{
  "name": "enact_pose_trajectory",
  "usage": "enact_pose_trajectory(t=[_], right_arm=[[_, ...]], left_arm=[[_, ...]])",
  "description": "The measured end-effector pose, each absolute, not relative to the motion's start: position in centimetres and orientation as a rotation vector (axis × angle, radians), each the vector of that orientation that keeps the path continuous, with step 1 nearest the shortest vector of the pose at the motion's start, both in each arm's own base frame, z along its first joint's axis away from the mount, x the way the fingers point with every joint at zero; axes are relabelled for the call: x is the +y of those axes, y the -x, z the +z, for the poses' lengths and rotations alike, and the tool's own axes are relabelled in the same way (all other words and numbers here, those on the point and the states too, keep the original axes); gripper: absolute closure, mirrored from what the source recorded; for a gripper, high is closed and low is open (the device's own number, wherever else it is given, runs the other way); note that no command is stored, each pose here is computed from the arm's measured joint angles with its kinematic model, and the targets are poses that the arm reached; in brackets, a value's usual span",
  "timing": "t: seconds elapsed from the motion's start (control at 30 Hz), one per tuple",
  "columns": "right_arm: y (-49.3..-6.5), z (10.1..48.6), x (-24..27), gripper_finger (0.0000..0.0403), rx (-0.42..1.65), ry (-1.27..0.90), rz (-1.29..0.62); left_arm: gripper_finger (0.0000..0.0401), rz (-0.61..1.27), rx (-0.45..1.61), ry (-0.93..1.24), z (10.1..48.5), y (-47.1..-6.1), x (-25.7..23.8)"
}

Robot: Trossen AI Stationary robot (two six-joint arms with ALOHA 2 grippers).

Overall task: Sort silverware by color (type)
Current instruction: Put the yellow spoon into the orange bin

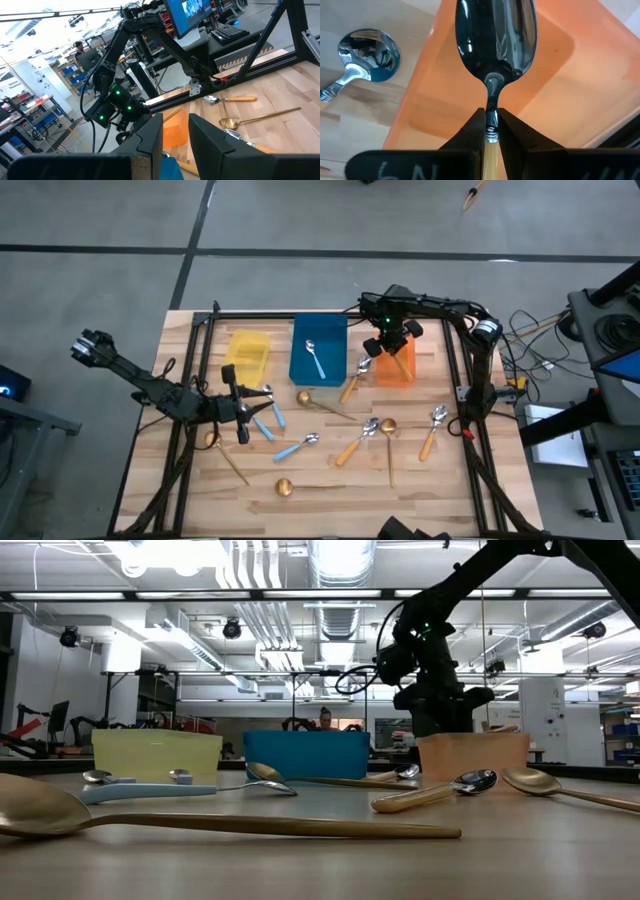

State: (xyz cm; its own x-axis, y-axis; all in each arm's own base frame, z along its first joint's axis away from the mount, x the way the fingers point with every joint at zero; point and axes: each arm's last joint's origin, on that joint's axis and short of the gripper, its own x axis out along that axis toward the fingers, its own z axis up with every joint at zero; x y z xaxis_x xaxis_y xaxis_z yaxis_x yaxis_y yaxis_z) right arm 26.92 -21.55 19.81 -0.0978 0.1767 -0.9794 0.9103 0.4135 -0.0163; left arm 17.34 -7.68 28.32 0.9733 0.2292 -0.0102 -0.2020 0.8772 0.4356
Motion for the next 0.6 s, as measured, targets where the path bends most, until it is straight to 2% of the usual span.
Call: enact_pose_trajectory(t=[0.6], right_arm=[[-26.93,19.08,-21.56,0.0374,1.545,-0.983,-0.824]], left_arm=[[0.0326,0.225,0.062,-0.447,28.32,-17.34,-7.68]])
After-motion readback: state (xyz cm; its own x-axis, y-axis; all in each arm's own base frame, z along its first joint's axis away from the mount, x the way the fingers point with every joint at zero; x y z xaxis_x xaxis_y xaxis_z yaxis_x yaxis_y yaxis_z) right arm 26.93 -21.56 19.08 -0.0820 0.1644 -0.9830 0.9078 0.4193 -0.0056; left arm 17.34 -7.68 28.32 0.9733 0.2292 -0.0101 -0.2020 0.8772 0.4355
